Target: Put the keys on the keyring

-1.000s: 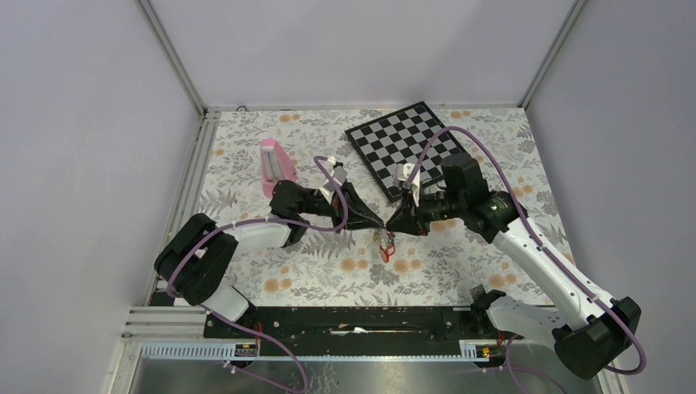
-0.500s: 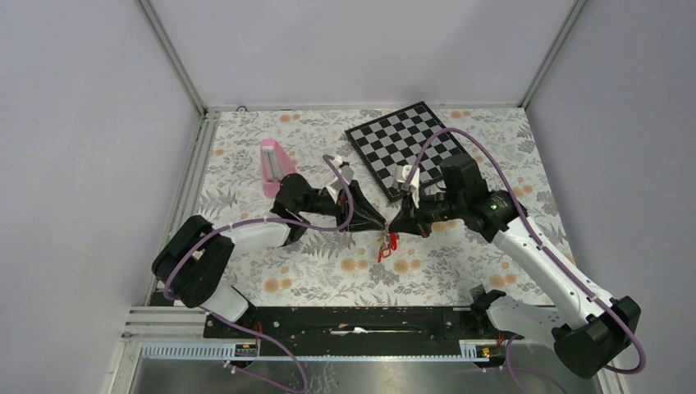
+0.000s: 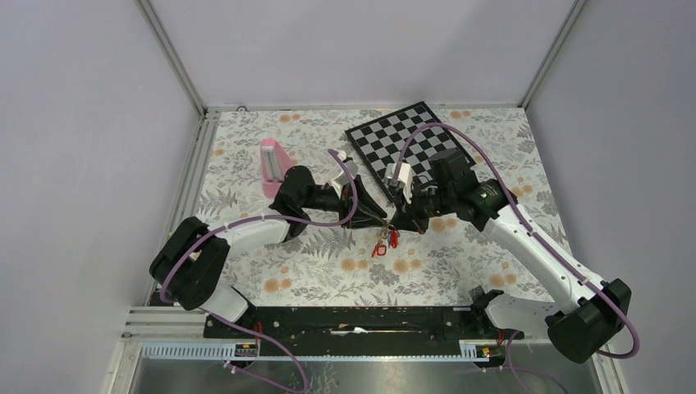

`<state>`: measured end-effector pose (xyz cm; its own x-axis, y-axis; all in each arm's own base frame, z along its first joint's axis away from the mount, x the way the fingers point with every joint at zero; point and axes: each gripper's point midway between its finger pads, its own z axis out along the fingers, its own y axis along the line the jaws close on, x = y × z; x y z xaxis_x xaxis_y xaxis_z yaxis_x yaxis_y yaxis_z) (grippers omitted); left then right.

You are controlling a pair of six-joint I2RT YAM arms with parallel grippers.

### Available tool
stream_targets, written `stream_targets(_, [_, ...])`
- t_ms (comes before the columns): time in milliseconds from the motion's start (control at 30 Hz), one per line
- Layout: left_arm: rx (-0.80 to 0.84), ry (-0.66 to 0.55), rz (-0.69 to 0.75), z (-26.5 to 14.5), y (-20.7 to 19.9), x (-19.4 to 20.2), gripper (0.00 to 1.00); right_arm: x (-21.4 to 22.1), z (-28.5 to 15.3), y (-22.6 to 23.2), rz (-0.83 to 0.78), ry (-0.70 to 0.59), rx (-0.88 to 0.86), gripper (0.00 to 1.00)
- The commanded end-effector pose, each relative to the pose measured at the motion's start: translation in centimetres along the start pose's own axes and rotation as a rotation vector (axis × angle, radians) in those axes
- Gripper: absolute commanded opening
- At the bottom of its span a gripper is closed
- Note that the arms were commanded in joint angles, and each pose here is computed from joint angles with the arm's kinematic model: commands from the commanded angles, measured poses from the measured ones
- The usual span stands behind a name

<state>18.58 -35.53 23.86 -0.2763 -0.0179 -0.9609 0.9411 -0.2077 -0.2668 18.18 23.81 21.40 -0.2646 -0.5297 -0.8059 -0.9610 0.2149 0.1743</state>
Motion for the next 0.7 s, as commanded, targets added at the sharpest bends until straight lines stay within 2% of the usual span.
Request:
stream_targets(0, [-0.004,-0.049,0.08,0.4,0.0,-2.8,0.31,-2.0,-0.5,0.1,-0.047,-0.033,0.002,0.0])
stream_targets(233, [0.005,-0.039,0.076,0.4,-0.1,-2.2,0.31,-2.2,-0.6,0.3,-0.056,-0.045,-0.001,0.0])
stream_targets(467, [0.052,-0.056,0.112,0.0,-1.2,-2.6,0.39,-1.6,-0.9,0.5,-0.091,-0.049,0.012,0.0])
stream_targets(667, [0.023,-0.068,0.11,-0.2,-0.6,-3.0,0.38,-1.7,-1.1,0.6,-0.106,-0.061,0.022,0.0])
